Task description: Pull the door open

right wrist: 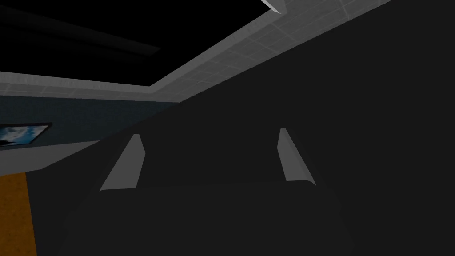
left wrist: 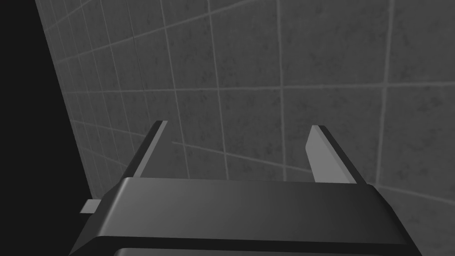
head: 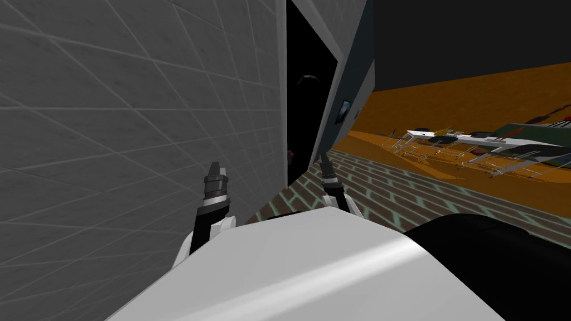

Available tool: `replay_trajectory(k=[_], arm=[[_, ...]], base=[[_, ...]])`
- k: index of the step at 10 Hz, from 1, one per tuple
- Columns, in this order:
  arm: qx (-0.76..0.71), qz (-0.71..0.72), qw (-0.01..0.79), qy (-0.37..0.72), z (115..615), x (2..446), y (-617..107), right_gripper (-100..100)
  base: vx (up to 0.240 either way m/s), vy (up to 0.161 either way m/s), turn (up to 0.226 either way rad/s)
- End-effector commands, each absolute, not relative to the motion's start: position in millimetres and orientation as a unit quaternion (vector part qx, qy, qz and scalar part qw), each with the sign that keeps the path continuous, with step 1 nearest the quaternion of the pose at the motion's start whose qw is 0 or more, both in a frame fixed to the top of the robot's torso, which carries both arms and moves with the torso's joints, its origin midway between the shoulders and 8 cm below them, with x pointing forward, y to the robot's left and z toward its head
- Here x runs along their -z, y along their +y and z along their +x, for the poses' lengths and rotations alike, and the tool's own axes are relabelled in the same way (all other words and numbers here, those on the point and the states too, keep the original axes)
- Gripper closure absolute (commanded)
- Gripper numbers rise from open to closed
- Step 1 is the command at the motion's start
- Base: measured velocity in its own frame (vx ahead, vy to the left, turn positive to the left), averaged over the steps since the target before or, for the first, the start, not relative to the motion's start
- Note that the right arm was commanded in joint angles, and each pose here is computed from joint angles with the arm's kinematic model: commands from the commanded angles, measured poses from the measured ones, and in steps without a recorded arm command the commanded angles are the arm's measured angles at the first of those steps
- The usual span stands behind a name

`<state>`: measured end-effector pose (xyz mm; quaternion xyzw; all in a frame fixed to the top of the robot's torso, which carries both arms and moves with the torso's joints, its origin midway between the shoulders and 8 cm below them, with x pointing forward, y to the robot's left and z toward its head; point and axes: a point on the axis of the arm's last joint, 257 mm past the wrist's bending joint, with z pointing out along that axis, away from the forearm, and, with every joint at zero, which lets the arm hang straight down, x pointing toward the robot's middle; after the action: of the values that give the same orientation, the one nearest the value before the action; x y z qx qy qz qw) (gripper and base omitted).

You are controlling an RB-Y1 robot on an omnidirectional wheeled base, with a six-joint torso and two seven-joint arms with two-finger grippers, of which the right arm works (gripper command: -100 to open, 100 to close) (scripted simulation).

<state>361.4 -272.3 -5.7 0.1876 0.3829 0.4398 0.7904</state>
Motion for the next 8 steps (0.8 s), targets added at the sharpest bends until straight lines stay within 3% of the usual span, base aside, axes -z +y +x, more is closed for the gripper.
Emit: replay_trajectory(k=[1, 8], arm=[[-0.42, 0.174, 0.792, 0.408, 371, 24, -266, -100], [-0.326, 0.103, 0.784, 0.518, 406, 108, -256, -100]], base=[[0.086, -0.044, 0.099], [0.093, -0.058, 0.098]])
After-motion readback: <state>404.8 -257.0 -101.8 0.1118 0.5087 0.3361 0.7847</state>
